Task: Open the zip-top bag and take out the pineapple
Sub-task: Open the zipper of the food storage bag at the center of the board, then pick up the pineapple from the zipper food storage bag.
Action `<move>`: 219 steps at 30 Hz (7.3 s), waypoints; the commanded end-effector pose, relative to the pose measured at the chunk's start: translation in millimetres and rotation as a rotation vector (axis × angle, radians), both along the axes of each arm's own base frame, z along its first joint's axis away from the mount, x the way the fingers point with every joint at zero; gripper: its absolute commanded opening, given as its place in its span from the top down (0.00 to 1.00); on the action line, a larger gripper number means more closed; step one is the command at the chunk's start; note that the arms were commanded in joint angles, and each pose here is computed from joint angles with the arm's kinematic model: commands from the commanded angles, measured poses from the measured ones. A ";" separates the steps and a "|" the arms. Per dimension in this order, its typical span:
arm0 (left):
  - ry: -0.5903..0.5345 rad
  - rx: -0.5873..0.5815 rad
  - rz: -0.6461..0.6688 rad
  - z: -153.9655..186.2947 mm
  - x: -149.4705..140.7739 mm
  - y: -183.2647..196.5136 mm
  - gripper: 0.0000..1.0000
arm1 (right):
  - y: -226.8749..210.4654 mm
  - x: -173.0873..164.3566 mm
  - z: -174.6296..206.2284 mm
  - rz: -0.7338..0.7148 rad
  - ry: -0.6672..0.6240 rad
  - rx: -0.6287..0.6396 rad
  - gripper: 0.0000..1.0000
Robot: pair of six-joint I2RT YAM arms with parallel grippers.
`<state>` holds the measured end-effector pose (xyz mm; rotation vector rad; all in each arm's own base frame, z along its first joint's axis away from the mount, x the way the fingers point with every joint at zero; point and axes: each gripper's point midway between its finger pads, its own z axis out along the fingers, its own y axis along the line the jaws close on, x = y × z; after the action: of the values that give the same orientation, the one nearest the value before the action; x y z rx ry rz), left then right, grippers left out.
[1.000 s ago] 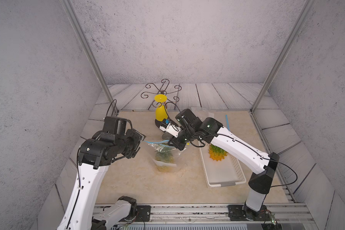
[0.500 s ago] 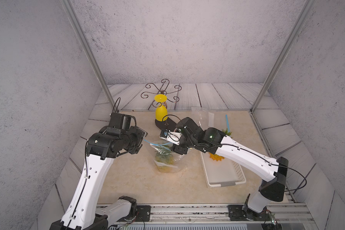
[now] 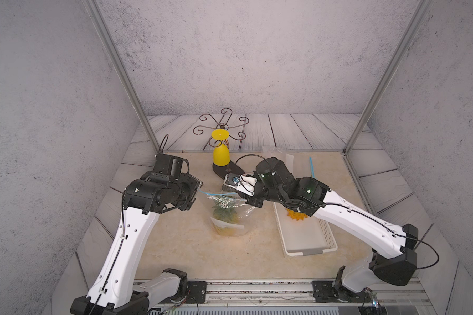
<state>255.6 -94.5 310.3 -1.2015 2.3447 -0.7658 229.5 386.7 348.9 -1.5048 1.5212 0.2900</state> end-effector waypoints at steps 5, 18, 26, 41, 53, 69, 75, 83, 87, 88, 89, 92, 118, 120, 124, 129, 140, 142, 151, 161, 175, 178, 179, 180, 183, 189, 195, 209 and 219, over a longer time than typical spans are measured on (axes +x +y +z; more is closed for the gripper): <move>-0.009 0.037 0.005 -0.2 -0.2 6.0 0.40 | -3.9 -29.9 -3.1 0.072 0.199 -0.003 1.00; -0.018 0.041 0.020 2.8 -3.2 9.1 0.41 | -1.3 -4.4 -33.9 0.001 0.344 -0.075 1.00; -0.022 0.041 0.027 3.9 -1.6 9.9 0.42 | 1.3 3.1 -48.3 -0.030 0.355 -0.106 1.00; 0.010 0.114 0.121 -9.9 3.5 29.9 0.53 | 28.4 10.8 -72.8 0.001 0.417 -0.119 0.76; 0.015 0.091 0.083 -14.9 16.4 20.3 0.53 | 19.7 -6.1 -97.5 -0.018 0.553 -0.173 0.31; 0.025 0.114 0.071 -19.6 2.8 25.4 0.50 | 44.5 -7.9 -111.3 -0.117 0.677 -0.128 0.06; 0.037 0.111 0.067 -25.6 -3.2 25.6 0.49 | 48.9 15.4 -124.0 -0.247 0.619 -0.105 0.05; 0.051 0.112 0.070 -31.4 -11.0 27.5 0.49 | 59.3 33.0 -140.4 -0.335 0.612 -0.103 0.05; 0.047 0.109 0.070 -31.0 -13.1 27.8 0.49 | 57.7 27.8 -159.3 -0.351 0.640 -0.124 0.11; 0.049 0.110 0.070 -31.3 -13.6 27.9 0.50 | 57.4 27.0 -163.3 -0.354 0.648 -0.126 0.12; 0.049 0.109 0.069 -31.2 -13.6 27.7 0.49 | 56.7 26.6 -165.3 -0.356 0.652 -0.128 0.13; 0.052 0.107 0.068 -32.0 -14.2 27.4 0.50 | 55.3 22.7 -167.1 -0.351 0.661 -0.142 0.22; 0.063 -0.062 0.038 -59.6 -16.4 -2.3 0.53 | 46.0 4.2 -98.1 -0.282 0.725 0.000 0.58; 0.035 -0.075 0.010 -56.0 -18.9 -5.5 0.62 | 44.3 7.2 -89.2 -0.288 0.718 0.022 0.52; 0.020 -0.082 -0.078 -54.2 -30.4 -13.9 0.68 | 43.0 15.5 -83.0 -0.309 0.706 0.031 0.48; 0.057 -0.051 -0.113 -64.4 -43.4 -11.8 0.68 | 47.9 21.3 -76.0 -0.312 0.738 0.069 0.48; 0.064 -0.029 -0.121 -67.0 -44.5 -10.5 0.74 | 46.4 24.5 -90.5 -0.325 0.729 0.010 0.53; 0.063 -0.030 -0.118 -66.8 -44.8 -10.0 0.74 | 45.9 21.7 -95.2 -0.325 0.736 -0.005 0.53; 0.055 -0.016 -0.102 -64.2 -46.4 -5.7 0.74 | 50.5 21.6 -117.2 -0.375 0.725 -0.052 0.42; 0.059 -0.014 -0.092 -65.2 -47.4 -4.0 0.74 | 54.8 21.3 -159.4 -0.394 0.721 -0.142 0.39; 0.073 0.020 -0.063 -67.2 -47.0 2.8 0.60 | 50.5 10.3 -151.2 -0.358 0.725 -0.149 0.95; 0.103 0.025 -0.030 -77.8 -47.3 6.0 0.53 | 47.2 11.7 -115.6 -0.341 0.675 -0.069 1.00; 0.123 0.020 -0.016 -84.8 -47.5 5.9 0.50 | 46.4 11.8 -105.4 -0.332 0.664 -0.049 1.00; 0.152 0.010 0.008 -94.9 -48.1 6.1 0.48 | 45.4 11.0 -96.2 -0.324 0.655 -0.034 1.00; 0.214 -0.037 0.093 -121.3 -46.9 4.6 0.44 | 41.6 8.5 -73.3 -0.298 0.646 -0.009 1.00; 0.280 -0.106 0.320 -158.6 -39.9 11.9 0.39 | 28.1 8.7 -29.9 -0.273 0.657 0.067 1.00; 0.318 -0.247 0.462 -193.3 -22.2 1.8 0.23 | 11.5 13.5 -2.3 -0.279 0.687 0.123 1.00; 0.212 -0.383 0.550 -210.8 20.7 0.3 0.03 | 2.6 10.8 21.1 -0.277 0.728 0.173 1.00; 0.118 -0.497 0.457 -196.6 28.6 -8.0 0.03 | 8.6 9.1 25.2 -0.261 0.774 0.200 1.00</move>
<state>279.6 -86.6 123.1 -1.9884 1.8067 -1.0737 248.5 394.8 313.7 -1.0945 2.3504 0.7678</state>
